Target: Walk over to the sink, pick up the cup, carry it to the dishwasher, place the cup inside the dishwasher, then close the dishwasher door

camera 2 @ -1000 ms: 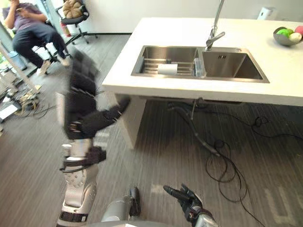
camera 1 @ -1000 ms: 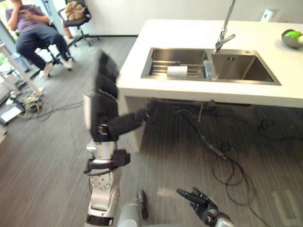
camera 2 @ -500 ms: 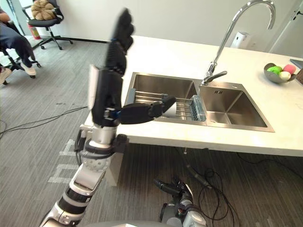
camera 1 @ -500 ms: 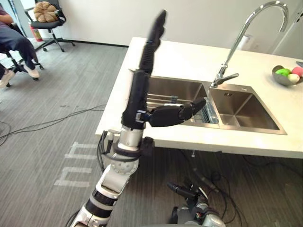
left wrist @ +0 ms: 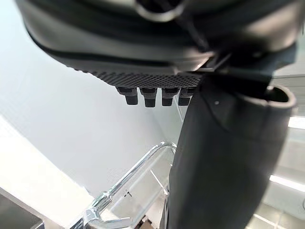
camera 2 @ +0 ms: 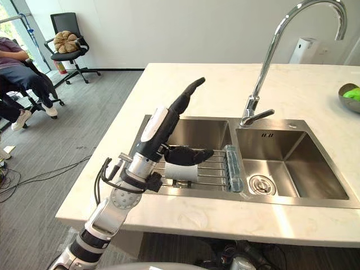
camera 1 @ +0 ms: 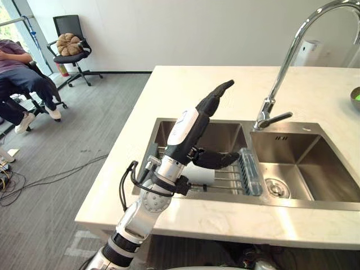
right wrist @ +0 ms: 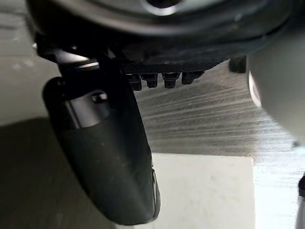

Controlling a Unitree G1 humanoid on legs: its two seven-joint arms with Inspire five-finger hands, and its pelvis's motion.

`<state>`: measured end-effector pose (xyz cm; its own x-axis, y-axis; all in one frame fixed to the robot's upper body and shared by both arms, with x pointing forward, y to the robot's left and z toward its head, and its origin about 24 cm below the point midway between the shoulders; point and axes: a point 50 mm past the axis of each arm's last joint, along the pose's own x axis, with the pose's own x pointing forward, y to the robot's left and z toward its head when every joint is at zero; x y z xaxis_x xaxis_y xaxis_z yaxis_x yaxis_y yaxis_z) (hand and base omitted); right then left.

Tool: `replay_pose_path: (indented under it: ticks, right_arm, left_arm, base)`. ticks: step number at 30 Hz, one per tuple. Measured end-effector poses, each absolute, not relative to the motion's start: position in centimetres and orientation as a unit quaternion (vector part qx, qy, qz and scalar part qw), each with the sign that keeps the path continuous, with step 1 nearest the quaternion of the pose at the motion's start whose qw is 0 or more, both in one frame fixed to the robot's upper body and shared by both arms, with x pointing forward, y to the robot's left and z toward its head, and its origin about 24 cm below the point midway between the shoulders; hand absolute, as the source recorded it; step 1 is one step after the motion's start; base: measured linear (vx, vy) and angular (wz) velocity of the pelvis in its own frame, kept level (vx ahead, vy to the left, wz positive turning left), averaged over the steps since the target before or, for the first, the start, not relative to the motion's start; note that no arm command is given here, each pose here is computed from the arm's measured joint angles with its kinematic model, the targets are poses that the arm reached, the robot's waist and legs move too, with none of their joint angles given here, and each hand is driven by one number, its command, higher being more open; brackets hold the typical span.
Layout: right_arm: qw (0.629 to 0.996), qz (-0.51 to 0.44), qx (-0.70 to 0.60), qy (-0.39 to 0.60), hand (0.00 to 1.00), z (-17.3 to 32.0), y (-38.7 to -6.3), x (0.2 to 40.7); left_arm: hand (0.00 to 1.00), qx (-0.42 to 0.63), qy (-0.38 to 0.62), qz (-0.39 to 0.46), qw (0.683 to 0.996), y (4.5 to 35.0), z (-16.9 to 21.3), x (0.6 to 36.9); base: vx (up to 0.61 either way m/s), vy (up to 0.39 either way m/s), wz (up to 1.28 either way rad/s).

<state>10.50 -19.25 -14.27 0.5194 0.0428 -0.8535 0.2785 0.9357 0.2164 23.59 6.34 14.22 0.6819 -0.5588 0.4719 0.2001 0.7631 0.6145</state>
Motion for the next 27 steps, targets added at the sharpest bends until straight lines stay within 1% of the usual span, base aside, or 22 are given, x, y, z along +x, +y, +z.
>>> replay_pose_path:
  ticks: [3,6,12,16,22,27]
  right_arm:
    - [0.851,-0.083,0.173,0.489,1.00,-14.5,-19.7,10.5]
    - [0.848,-0.084,0.182,0.491,1.00,-14.7,-20.0,10.2]
    - [0.844,-0.064,0.182,0.501,1.00,-14.9,-20.1,10.5]
    - [0.845,-0.056,0.171,0.503,1.00,-14.9,-20.1,10.6]
    - [0.847,-0.067,0.162,0.502,1.00,-14.9,-20.3,10.6]
    - [0.846,-0.075,0.156,0.504,1.00,-14.9,-20.4,10.5]
  left_arm:
    - [1.00,0.309,-0.279,-0.287,0.862,7.5,12.9,24.6]
    - [1.00,0.360,-0.191,-0.362,0.838,9.3,11.8,25.9]
    - [1.00,0.375,-0.106,-0.421,0.819,11.3,11.6,26.9]
    - [1.00,0.383,-0.090,-0.432,0.811,11.5,11.5,27.0]
    - [1.00,0.390,-0.093,-0.415,0.817,11.6,11.8,27.4]
    - [1.00,0.402,-0.113,-0.388,0.821,10.9,12.0,27.6]
  base:
    - [0.15,0.136,0.01]
    - [0.05,0.128,0.09]
    - [-0.03,0.058,0.08]
    - [-0.10,0.043,0.00]
    - [-0.12,0.060,-0.03]
    - [-0.02,0.009,0.00]
